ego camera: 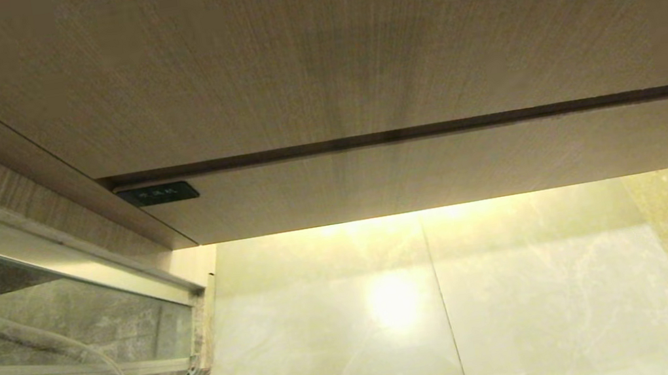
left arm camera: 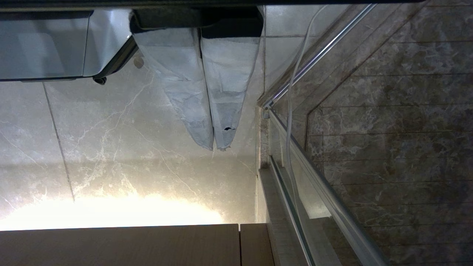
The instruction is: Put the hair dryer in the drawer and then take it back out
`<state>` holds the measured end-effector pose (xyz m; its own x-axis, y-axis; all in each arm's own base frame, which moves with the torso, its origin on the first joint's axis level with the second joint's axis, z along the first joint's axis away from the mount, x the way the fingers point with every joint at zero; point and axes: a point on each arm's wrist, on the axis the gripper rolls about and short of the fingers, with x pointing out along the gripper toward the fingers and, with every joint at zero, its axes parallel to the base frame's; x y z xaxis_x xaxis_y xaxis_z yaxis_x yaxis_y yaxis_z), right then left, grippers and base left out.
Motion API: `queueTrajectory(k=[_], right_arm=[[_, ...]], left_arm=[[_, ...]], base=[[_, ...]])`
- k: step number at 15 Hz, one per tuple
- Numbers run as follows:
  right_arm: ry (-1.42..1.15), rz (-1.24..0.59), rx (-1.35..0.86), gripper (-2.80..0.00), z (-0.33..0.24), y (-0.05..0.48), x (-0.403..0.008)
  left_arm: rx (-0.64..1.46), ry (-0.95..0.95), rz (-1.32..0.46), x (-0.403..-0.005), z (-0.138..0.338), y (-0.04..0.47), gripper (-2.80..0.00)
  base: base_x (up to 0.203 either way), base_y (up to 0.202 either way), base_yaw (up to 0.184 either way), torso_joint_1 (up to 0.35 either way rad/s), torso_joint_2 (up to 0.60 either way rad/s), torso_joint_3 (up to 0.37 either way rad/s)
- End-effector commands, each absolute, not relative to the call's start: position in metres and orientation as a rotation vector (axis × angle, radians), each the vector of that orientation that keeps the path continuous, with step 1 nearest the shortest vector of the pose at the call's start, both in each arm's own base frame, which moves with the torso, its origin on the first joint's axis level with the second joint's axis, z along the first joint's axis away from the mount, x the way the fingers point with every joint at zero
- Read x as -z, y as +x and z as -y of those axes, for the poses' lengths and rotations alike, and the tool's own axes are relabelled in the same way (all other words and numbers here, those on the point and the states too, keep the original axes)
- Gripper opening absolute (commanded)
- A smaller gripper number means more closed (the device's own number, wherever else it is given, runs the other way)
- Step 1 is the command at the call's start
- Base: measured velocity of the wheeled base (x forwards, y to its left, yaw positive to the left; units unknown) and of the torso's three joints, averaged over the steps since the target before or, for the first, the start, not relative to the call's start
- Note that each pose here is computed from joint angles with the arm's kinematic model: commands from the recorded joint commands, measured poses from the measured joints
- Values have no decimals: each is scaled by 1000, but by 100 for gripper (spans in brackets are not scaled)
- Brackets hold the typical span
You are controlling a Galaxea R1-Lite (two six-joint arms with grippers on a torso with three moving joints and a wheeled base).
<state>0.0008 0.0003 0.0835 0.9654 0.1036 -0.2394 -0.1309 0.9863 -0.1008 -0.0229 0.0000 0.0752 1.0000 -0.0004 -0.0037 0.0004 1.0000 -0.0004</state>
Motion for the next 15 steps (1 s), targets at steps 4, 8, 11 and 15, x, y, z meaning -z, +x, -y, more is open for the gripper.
queueTrajectory(k=[4,8,11,15], right_arm=[[-121,-231,-206,-280,0,1,-83],[-115,-269,-247,-280,-1,3,-83],[-109,-251,-264,-280,0,-1,-81],[-109,-299,-238,-280,0,1,-80]], left_arm=[[0,2,-2,-75,0,-23,-280],[0,0,-3,-75,0,-23,-280],[0,0,-3,-75,0,-23,-280],[0,0,-4,-75,0,-23,-280]], base=[[0,0,0,0,0,0],[0,0,0,0,0,0],[0,0,0,0,0,0],[0,0,0,0,0,0]])
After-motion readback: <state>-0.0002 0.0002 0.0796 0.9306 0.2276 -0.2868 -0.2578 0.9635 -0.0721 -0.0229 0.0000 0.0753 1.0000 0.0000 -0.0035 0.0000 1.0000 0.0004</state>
